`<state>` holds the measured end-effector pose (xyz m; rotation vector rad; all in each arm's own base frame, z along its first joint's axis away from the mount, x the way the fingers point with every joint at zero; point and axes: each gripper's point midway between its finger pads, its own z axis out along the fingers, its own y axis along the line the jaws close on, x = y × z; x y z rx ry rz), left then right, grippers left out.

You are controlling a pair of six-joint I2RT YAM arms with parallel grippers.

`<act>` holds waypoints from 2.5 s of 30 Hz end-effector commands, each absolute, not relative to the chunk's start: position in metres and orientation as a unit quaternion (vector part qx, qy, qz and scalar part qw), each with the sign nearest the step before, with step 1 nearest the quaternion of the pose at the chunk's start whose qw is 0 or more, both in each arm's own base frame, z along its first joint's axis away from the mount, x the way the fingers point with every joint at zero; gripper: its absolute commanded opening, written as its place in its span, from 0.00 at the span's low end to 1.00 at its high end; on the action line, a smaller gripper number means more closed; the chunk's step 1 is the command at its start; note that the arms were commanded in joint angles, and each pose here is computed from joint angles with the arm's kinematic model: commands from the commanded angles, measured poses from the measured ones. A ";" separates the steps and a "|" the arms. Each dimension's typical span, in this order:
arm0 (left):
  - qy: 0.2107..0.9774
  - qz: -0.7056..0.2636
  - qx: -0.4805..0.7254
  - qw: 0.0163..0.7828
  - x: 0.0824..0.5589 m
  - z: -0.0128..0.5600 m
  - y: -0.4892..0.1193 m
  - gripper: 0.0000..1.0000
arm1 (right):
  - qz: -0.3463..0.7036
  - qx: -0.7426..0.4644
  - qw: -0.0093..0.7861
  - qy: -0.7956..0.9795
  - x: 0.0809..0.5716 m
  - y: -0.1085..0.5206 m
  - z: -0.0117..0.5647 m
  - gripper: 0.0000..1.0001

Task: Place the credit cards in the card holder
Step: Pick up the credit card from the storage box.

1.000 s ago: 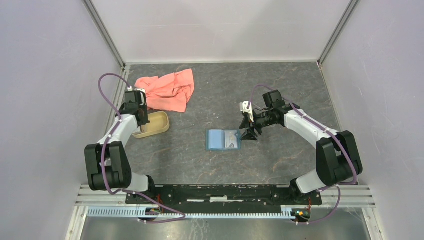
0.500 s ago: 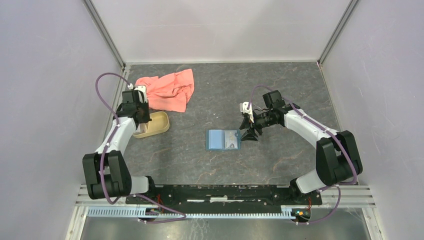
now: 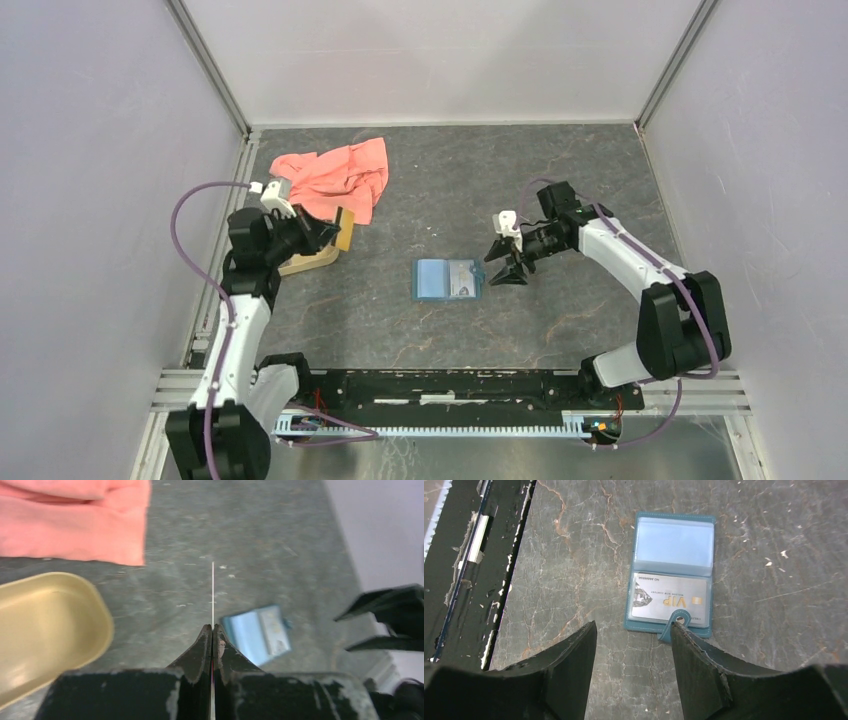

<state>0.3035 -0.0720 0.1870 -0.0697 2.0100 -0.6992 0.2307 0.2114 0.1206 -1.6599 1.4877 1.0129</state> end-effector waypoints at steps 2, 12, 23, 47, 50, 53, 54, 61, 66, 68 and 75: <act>0.727 -0.447 0.004 0.521 0.258 0.253 -0.120 0.02 | 0.373 -0.663 0.401 0.511 0.229 0.210 0.163 0.63; 0.657 -0.529 0.028 0.537 0.195 0.277 -0.152 0.02 | 0.273 -0.645 0.446 0.557 0.232 0.189 0.200 0.69; 0.635 -0.562 0.032 0.530 0.176 0.276 -0.164 0.02 | 0.292 -0.584 0.498 0.570 0.220 0.166 0.193 0.77; 0.614 -0.597 0.027 0.517 0.184 0.262 -0.225 0.02 | 0.461 -0.512 0.473 0.549 0.198 0.191 0.172 0.92; 0.600 -0.605 0.001 0.523 0.190 0.261 -0.226 0.02 | 0.458 -0.483 0.483 0.569 0.205 0.193 0.175 0.92; 0.595 -0.607 -0.011 0.527 0.197 0.261 -0.231 0.02 | 0.469 -0.452 0.488 0.582 0.208 0.197 0.179 0.91; 0.593 -0.608 -0.012 0.528 0.199 0.262 -0.233 0.02 | 0.474 -0.447 0.483 0.585 0.209 0.199 0.180 0.91; 0.585 -0.624 -0.004 0.518 0.210 0.266 -0.259 0.02 | 0.537 -0.428 0.412 0.599 0.213 0.237 0.199 0.86; 0.579 -0.623 0.007 0.525 0.213 0.268 -0.272 0.03 | 0.582 -0.368 0.407 0.600 0.214 0.261 0.227 0.82; 0.576 -0.625 0.008 0.527 0.214 0.270 -0.275 0.03 | 0.610 -0.336 0.397 0.597 0.210 0.264 0.236 0.81; 0.570 -0.634 0.018 0.522 0.210 0.276 -0.288 0.04 | 0.653 -0.293 0.371 0.591 0.204 0.272 0.247 0.78</act>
